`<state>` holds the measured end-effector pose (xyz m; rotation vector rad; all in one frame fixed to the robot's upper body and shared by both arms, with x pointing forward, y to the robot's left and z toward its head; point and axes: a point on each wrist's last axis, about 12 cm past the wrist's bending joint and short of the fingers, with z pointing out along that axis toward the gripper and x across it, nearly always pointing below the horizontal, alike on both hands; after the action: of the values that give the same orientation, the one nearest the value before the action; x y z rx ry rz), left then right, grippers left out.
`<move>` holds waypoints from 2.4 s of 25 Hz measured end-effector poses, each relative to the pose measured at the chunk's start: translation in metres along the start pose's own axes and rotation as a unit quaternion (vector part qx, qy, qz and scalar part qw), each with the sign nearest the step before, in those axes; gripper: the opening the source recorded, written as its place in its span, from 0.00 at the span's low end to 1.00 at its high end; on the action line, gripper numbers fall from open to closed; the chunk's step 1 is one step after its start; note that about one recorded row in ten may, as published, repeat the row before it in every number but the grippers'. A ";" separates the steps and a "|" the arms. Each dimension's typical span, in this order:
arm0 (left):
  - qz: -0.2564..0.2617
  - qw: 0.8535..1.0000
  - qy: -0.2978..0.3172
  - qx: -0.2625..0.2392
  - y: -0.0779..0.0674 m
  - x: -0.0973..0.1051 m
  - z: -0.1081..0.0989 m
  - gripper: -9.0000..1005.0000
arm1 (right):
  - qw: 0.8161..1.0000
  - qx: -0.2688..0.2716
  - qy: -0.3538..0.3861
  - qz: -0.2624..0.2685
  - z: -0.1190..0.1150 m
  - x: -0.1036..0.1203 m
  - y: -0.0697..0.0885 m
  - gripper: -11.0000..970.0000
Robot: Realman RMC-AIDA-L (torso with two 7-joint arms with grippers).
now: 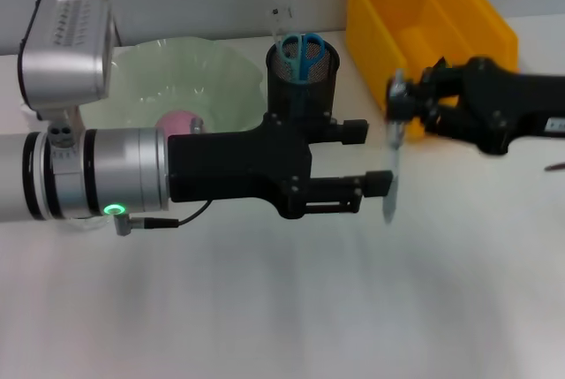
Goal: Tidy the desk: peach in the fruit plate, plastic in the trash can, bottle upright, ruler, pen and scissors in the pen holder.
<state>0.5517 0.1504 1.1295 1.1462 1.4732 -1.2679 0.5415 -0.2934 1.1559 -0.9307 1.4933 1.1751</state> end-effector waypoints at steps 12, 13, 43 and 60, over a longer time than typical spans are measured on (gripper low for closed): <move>-0.035 0.999 0.007 -0.036 -0.014 0.040 -0.023 0.86 | 0.977 0.192 -0.086 -0.024 -0.014 -0.023 -0.044 0.22; -0.038 0.999 0.007 -0.039 -0.016 0.045 -0.024 0.86 | 0.976 0.198 -0.092 -0.026 -0.010 -0.026 -0.048 0.22; -0.051 0.995 0.022 -0.077 -0.034 0.095 -0.052 0.86 | 0.964 0.261 0.013 -0.038 0.121 -0.012 -0.091 0.25; -0.052 0.996 0.013 -0.072 -0.035 0.093 -0.053 0.86 | 0.962 0.270 0.027 -0.038 0.123 -0.003 -0.092 0.38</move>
<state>0.4958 0.2111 1.0529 1.0051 1.6357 -1.1986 0.6578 -0.1957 1.1320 -0.6377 1.6876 0.6332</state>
